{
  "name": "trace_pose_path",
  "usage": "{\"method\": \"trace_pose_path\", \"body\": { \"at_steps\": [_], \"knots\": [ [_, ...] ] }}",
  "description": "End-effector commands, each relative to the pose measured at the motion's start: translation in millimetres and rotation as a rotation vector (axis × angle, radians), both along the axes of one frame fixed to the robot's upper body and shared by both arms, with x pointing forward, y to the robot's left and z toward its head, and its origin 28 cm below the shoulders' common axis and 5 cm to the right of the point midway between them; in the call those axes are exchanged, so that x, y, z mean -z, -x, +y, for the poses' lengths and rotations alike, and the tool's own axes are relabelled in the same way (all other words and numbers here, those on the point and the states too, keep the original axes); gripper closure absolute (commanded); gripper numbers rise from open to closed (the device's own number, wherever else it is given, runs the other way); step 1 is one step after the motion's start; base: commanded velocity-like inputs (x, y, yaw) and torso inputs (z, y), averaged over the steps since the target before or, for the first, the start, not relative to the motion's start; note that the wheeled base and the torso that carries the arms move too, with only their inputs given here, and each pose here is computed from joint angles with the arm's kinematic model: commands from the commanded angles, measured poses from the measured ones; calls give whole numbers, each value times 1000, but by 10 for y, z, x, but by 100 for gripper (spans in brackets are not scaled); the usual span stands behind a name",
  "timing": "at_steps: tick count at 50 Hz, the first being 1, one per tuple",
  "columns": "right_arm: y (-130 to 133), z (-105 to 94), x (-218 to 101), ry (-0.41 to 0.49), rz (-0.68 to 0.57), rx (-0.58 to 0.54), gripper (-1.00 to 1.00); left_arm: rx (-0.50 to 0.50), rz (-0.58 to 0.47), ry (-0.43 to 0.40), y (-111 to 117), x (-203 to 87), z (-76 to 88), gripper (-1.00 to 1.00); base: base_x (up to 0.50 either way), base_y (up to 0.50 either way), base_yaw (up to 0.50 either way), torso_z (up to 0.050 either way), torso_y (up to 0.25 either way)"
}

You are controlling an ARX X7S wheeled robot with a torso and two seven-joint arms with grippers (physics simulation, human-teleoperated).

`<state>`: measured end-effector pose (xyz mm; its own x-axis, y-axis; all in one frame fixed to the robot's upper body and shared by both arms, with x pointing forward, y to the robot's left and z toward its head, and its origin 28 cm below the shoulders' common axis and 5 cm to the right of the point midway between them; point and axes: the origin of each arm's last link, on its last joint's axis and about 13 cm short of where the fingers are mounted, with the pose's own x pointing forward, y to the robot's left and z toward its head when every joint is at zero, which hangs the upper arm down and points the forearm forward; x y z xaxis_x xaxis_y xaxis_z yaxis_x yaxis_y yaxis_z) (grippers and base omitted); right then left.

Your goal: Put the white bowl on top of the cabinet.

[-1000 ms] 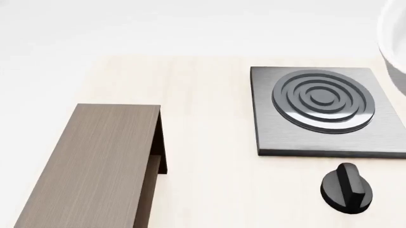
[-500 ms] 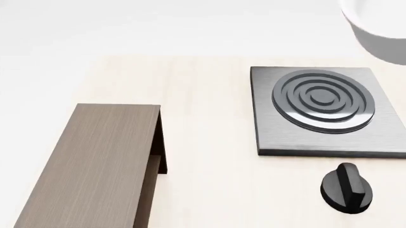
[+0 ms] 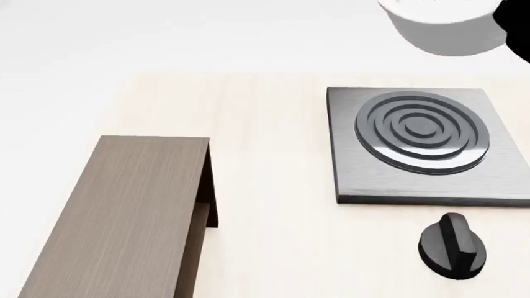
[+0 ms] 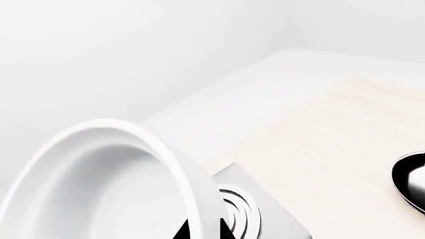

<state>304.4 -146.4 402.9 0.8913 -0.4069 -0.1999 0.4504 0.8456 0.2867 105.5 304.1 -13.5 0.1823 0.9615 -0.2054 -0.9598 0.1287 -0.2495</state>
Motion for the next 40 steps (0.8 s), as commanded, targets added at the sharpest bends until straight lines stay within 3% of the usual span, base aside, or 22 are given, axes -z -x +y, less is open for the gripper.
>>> {"method": "trace_pose_path", "body": {
  "at_steps": [1, 22, 40],
  "knots": [
    [-94, 154, -22, 11, -17, -63, 100, 0, -1, 0, 1, -3, 0, -100, 0, 0, 0, 0, 0],
    [-294, 525, 73, 30, 16, -218, 100, -2, -5, 1, 9, -4, 1, -100, 0, 0, 0, 0, 1],
    [-269, 779, 100, 6, 8, -376, 100, -3, -6, 3, 10, -5, 6, -100, 0, 0, 0, 1, 1]
  ]
}}
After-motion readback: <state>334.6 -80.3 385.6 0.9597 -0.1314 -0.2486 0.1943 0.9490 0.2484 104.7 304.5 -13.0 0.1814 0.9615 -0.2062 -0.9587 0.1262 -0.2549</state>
